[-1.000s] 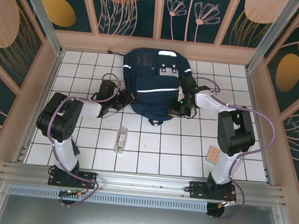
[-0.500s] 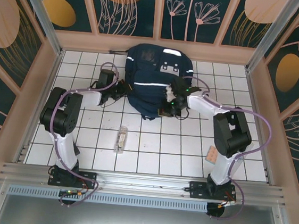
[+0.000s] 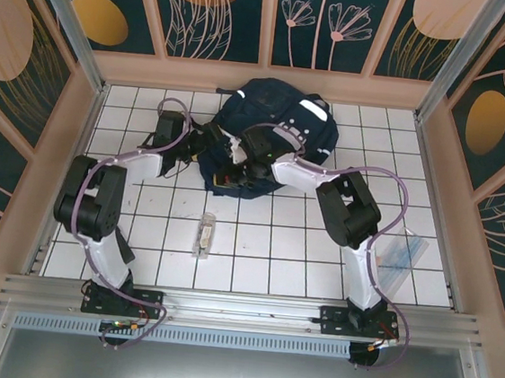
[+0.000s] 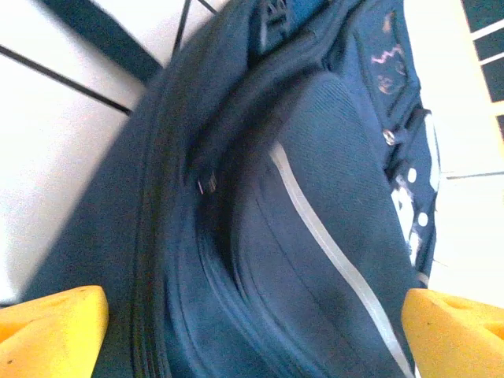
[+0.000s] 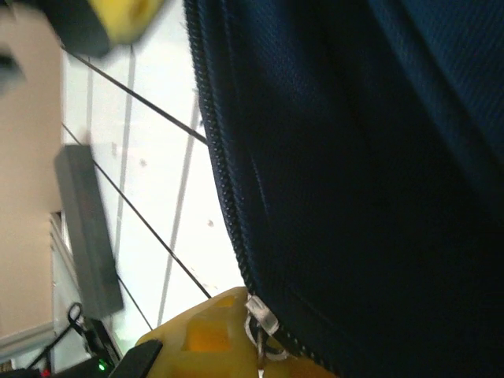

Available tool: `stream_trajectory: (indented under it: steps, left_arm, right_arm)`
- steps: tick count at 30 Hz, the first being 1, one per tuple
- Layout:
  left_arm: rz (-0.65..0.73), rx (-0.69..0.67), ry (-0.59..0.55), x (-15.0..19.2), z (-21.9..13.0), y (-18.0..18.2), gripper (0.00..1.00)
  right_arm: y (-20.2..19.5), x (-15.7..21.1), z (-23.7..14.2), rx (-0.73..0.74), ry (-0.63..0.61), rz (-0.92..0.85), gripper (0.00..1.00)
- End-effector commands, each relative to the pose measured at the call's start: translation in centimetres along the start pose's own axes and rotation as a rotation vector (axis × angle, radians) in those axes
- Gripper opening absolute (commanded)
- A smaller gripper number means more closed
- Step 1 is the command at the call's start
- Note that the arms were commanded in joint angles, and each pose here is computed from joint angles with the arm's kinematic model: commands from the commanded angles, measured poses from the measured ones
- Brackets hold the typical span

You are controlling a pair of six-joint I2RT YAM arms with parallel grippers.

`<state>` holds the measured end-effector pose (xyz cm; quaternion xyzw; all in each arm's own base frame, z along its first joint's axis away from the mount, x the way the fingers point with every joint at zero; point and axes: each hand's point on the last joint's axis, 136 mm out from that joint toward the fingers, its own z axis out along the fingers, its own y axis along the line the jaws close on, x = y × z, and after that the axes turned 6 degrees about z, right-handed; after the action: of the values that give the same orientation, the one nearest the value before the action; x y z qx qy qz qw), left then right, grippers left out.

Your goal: Pack books, pencil case, and school supplies into a backpack

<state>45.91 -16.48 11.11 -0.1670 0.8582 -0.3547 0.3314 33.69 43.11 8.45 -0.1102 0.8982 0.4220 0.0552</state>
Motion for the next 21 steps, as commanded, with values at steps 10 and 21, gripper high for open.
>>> stream_trajectory:
  steps: [10, 21]
  left_arm:
    - [-0.229, 0.146, 0.017, 4.0, -0.9, 0.3, 0.88]
    - [-0.159, 0.134, -0.017, 2.1, 1.0, 0.0, 0.00]
  right_arm:
    - [6.0, -1.6, -2.3, -0.165, -0.054, -0.106, 0.00]
    - [-5.1, 8.5, -4.4, 0.113, 0.099, 0.150, 0.00]
